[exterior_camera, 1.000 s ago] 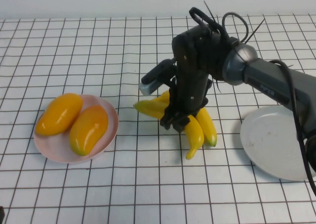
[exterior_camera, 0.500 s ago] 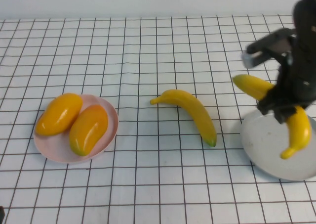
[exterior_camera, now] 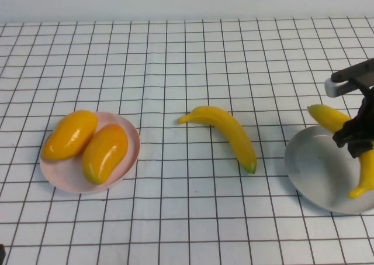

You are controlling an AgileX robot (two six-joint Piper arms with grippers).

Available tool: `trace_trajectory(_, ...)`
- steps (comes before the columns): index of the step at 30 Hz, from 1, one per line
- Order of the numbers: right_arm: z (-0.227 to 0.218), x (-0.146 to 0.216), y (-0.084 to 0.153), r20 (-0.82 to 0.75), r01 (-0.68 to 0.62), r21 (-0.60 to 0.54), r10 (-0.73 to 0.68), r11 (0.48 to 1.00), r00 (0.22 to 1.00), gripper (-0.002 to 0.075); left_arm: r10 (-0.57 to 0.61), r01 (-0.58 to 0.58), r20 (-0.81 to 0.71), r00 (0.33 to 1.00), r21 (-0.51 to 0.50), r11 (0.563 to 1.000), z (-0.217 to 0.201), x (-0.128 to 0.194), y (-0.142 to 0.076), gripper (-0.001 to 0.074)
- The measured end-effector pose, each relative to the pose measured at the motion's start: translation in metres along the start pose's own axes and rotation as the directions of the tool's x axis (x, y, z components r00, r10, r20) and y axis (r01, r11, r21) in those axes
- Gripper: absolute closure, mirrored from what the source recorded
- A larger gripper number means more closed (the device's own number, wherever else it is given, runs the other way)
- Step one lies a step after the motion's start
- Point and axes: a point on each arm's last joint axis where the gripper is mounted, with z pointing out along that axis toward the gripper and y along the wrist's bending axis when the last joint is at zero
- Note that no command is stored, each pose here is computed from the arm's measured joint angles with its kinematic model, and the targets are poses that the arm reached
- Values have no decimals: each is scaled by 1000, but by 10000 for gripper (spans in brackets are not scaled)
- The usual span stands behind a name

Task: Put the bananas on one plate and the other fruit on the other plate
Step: Put another type of fruit in the right plate

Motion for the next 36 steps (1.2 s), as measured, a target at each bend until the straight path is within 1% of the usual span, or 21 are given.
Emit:
trace_trajectory(2, 7, -3, 1, 11, 5, -3, -5, 1000, 1000, 315, 0, 0, 0, 1000, 0, 1000, 0, 0, 0, 738)
trace_trajectory(4, 12, -5, 2, 13, 7, -5, -7, 1000, 1000, 290, 0, 0, 0, 1000, 0, 1000, 0, 0, 0, 738)
trace_trajectory(9, 0, -11, -1, -9, -3, -4, 3, 1000, 1000, 277, 0, 0, 0, 1000, 0, 1000, 0, 0, 0, 738)
trace_trajectory(12, -19, -20, 5, -7, 42, -19, -43, 999, 999, 283, 0, 0, 0, 1000, 0, 1000, 0, 0, 0, 738)
trace_trajectory(15, -38, -33, 25, 54, 148, -38, -146, 988, 988, 303, 0, 0, 0, 1000, 0, 1000, 0, 0, 0, 738)
trace_trajectory(18, -52, -44, 58, 159, 269, -44, -259, 962, 953, 309, 0, 0, 0, 1000, 0, 1000, 0, 0, 0, 738)
trace_trajectory(20, -55, -52, 77, 215, 320, -48, -303, 946, 928, 304, 0, 0, 0, 1000, 0, 1000, 0, 0, 0, 738)
trace_trajectory(22, -51, -62, 96, 244, 356, -69, -330, 932, 912, 279, 0, 0, 0, 1000, 0, 1000, 0, 0, 0, 738)
trace_trajectory(24, -42, -72, 111, 243, 374, -91, -344, 923, 907, 246, 0, 0, 0, 1000, 0, 1000, 0, 0, 0, 738)
trace_trajectory(26, -27, -84, 124, 231, 387, -105, -356, 916, 906, 230, 0, 0, 0, 1000, 0, 1000, 0, 0, 0, 738)
trace_trajectory(29, -5, -99, 136, 203, 390, -129, -361, 912, 910, 220, 0, 0, 0, 1000, 0, 1000, 0, 0, 0, 738)
trace_trajectory(33, 19, -115, 145, 161, 388, -146, -365, 910, 917, 218, 0, 0, 0, 1000, 0, 1000, 0, 0, 0, 738)
trace_trajectory(36, 32, -123, 149, 139, 384, -153, -365, 910, 921, 241, 0, 0, 0, 1000, 0, 1000, 0, 0, 0, 738)
